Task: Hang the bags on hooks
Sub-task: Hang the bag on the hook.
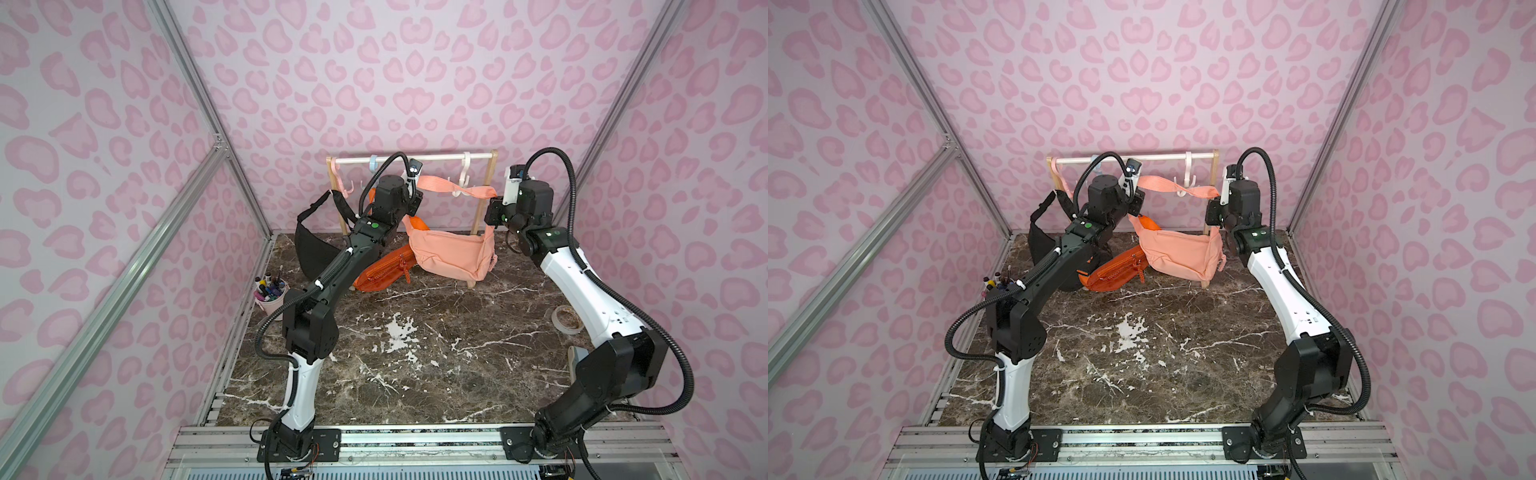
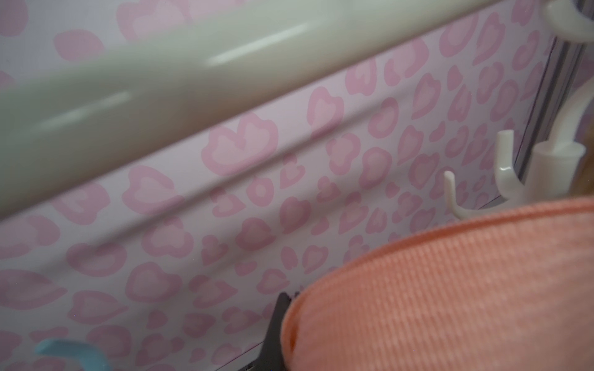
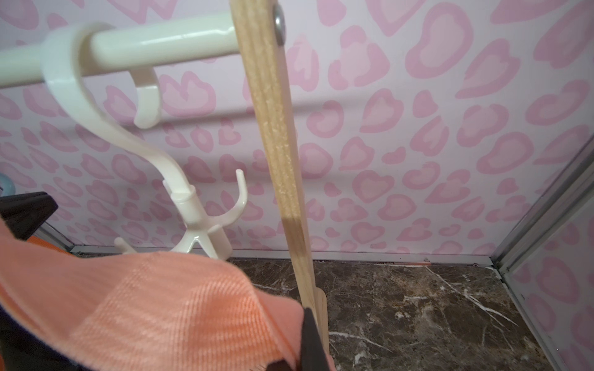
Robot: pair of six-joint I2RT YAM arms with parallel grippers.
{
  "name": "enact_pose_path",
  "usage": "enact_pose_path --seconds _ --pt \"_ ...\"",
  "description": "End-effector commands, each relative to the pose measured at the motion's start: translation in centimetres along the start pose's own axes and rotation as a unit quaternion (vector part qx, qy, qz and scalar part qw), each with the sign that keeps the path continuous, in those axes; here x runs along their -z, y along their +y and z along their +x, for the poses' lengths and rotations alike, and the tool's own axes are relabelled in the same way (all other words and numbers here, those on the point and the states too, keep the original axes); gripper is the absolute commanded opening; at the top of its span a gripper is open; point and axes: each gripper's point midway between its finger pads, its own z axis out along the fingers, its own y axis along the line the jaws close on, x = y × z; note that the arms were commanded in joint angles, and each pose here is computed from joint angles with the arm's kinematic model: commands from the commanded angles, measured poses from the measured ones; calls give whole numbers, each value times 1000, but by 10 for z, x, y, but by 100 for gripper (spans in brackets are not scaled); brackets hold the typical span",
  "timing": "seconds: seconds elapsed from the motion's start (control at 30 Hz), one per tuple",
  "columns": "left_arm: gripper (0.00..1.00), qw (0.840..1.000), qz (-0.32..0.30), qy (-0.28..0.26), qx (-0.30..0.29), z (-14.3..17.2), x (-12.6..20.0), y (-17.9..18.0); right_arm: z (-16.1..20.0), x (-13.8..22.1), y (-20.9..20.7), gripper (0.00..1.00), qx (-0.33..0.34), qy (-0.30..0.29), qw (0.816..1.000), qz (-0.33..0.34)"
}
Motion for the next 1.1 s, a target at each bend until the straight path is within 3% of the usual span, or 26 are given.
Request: enact_pose_path --seconds 0.0,0.43,1.07 --pt "3 999 -33 -16 20 -9 -2 18 -1 -7 -11 0 -4 -1 1000 21" --pt "3 997 -39 -52 38 -36 2 31 -18 -14 -7 0 -11 -14 1000 13" --pt "3 999 -22 0 44 14 -23 14 14 -50 -17 0 -17 36 999 24"
